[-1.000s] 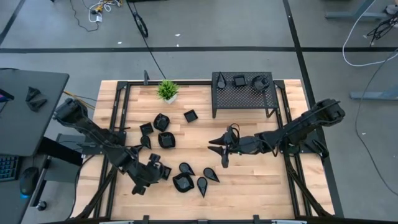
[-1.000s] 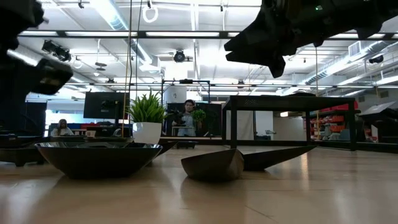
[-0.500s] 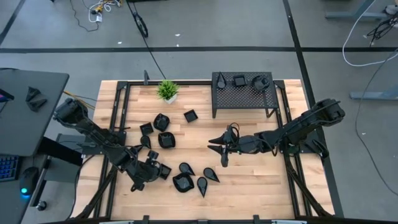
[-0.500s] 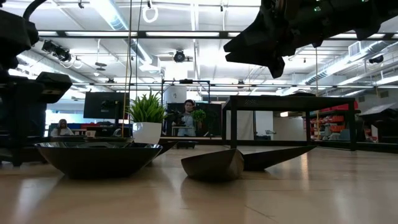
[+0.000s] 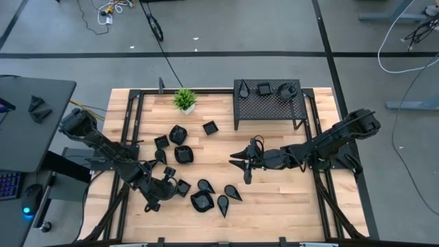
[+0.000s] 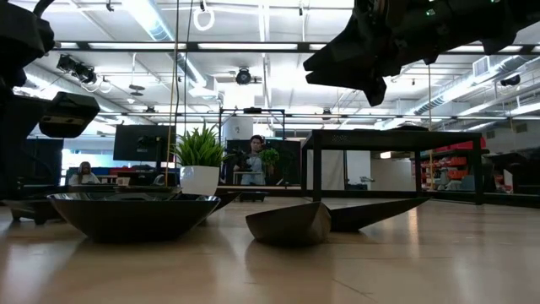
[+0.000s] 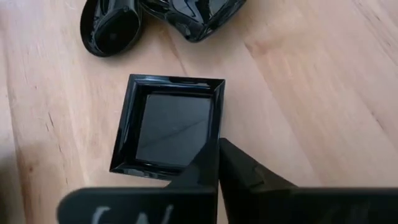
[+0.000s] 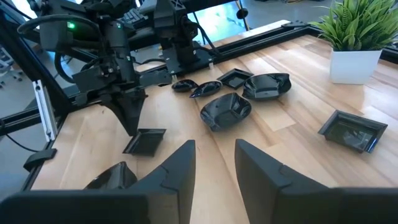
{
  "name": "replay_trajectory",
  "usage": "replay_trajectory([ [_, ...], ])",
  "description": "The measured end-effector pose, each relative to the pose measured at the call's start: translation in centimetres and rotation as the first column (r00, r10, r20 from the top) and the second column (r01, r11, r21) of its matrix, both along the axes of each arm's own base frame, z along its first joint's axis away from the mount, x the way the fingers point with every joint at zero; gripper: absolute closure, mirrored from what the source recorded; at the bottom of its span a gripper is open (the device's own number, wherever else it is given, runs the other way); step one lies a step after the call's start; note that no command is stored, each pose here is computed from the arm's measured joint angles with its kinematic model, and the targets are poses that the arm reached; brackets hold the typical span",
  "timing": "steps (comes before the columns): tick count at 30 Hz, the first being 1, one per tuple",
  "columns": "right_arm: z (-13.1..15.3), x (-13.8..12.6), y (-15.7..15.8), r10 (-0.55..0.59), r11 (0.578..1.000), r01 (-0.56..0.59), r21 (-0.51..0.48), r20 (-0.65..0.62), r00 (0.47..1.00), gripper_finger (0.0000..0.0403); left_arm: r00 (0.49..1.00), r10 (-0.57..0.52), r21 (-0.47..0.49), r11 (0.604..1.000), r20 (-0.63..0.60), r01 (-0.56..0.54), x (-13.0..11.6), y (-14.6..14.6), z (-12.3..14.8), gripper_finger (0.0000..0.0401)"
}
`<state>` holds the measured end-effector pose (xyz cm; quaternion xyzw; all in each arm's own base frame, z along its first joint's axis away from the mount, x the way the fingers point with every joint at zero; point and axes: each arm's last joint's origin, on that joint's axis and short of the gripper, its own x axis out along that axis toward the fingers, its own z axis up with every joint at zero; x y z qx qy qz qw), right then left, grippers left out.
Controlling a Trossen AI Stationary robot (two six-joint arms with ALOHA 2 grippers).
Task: Pick & Place Mini shaped plates
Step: Stack the black square plate on top of the black square plate on the shelf
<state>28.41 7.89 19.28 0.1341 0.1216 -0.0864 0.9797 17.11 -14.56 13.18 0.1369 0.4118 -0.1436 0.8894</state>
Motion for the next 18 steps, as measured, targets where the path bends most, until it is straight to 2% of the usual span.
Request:
replay_trajectory([
  [6, 0.0, 0.0, 0.0, 0.001, 1.0, -0.001, -0.004, -0.001, 1.0, 0.0287, 1.0, 0.015, -0.033, 0.999, 0.001, -0.015, 0.07, -0.1, 0.07, 0.0374],
  [14, 0.0, 0.0, 0.0, 0.001, 1.0, -0.001, -0.005, -0.001, 1.0, 0.0287, 0.998, -0.052, 0.016, 0.999, 0.044, 0.052, 0.31, -0.2, 0.25, 0.0305],
  [18, 0.0, 0.0, 0.01, 0.003, 1.0, -0.003, -0.01, -0.002, 1.0, 0.0287, 0.998, -0.055, 0.042, 0.998, 0.027, 0.054, 0.36, -0.22, -0.27, 0.0293],
])
